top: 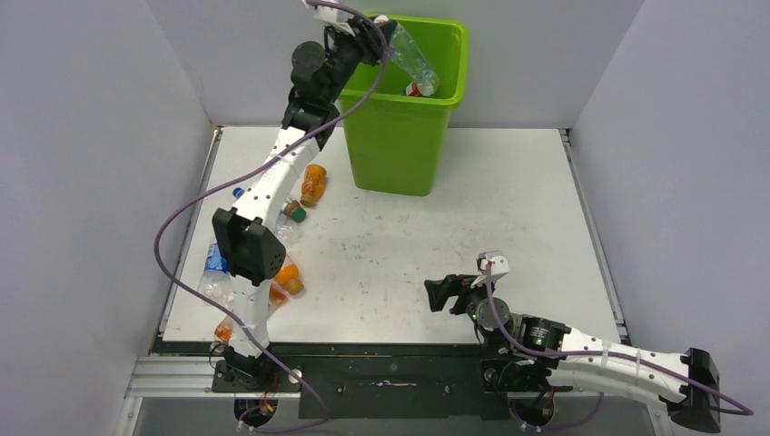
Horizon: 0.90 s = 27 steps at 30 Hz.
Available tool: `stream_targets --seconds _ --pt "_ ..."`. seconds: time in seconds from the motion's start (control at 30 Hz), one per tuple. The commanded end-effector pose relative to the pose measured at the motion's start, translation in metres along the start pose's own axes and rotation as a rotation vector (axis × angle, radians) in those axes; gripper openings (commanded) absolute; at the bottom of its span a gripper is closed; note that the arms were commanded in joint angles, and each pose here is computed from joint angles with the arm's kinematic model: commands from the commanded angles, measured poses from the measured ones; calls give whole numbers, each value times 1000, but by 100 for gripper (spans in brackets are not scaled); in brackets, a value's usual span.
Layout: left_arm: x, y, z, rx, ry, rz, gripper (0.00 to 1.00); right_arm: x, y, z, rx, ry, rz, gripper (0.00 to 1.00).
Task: Put the plastic bottles in the bin
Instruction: Place the plastic bottle in the trash bin.
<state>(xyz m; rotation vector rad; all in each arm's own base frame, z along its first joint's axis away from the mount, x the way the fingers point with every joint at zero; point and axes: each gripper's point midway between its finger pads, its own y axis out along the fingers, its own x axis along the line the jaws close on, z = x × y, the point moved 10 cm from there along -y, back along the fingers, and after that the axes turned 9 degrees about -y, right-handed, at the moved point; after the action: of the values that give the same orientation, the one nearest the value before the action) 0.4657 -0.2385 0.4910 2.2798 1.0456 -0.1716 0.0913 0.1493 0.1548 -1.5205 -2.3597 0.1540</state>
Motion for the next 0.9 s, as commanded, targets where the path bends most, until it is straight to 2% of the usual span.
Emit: stream_targets --seconds 0.0,0.17,0.2,0.23,0.37,0.53,0.67,0.87 --pt "-12 6 -7 -39 40 -25 13 -5 -2 -6 -34 -2 52 90" --pt "-23 8 0 -42 20 12 75 -7 -3 -9 -44 10 65 90" --pt "-27 7 -4 -50 21 16 94 -7 -3 -9 -42 10 66 90" --pt "-33 6 -9 -63 20 23 97 -7 -4 -9 -41 12 65 89" --pt "-70 -14 -48 -165 31 54 96 -5 -5 -12 -35 12 57 90" --pt "-100 -63 -77 -256 82 48 96 -4 -5 -22 -51 7 88 90" --pt "-96 -116 -82 -185 136 -75 96 -6 -4 -30 -102 8 118 90" --pt "-84 -226 -86 -39 209 -315 96 9 -3 -41 -150 -9 -48 90"
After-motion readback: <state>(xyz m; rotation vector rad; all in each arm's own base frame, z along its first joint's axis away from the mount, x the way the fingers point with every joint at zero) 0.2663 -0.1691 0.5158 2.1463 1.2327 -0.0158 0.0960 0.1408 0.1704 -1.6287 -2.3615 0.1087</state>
